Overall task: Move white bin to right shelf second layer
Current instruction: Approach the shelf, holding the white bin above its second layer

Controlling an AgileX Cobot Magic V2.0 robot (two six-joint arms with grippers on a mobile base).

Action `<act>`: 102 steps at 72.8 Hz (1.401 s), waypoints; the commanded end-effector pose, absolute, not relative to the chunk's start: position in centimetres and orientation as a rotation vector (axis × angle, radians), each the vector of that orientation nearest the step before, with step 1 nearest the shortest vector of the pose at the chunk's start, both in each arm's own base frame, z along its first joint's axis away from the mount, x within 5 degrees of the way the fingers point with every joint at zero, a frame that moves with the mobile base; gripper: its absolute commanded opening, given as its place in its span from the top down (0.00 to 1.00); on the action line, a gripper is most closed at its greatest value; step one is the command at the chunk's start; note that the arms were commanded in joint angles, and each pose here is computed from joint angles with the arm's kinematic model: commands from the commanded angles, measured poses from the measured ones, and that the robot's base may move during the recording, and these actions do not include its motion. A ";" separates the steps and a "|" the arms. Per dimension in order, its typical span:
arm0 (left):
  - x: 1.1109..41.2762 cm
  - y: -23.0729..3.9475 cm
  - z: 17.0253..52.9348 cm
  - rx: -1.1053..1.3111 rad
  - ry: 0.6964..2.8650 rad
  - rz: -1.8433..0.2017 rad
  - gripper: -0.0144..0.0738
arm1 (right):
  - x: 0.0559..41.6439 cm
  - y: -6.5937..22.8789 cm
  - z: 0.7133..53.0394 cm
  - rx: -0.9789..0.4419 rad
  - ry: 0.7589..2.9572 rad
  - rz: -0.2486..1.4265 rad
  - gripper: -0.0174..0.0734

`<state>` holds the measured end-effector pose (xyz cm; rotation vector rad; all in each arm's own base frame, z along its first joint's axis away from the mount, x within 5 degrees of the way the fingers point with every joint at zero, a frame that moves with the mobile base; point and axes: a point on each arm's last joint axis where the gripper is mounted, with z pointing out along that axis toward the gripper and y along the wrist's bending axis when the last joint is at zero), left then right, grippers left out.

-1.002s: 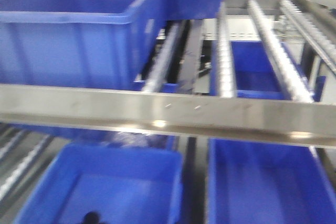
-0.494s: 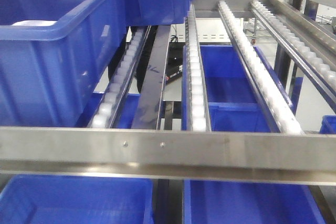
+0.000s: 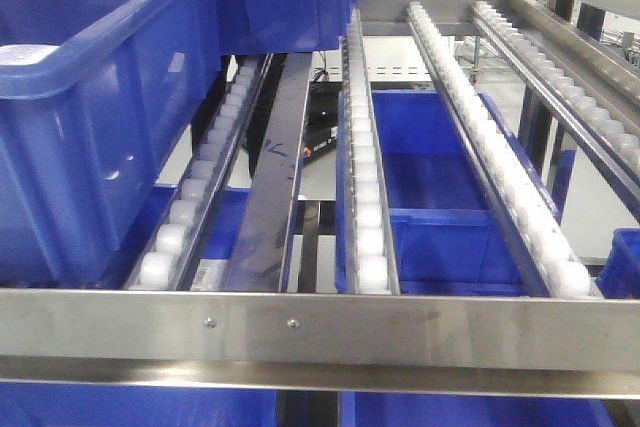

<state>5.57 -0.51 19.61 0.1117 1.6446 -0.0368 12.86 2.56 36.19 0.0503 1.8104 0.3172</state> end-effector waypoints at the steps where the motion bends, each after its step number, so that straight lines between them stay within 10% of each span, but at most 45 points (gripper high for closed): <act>1: 5.6 -0.6 19.2 0.108 1.580 -0.046 0.74 | 12.9 2.5 38.1 0.046 1.679 0.326 0.75; 102: 5.6 -0.6 19.2 0.108 1.580 -0.046 0.74 | 12.9 2.5 38.1 0.046 1.679 0.326 0.75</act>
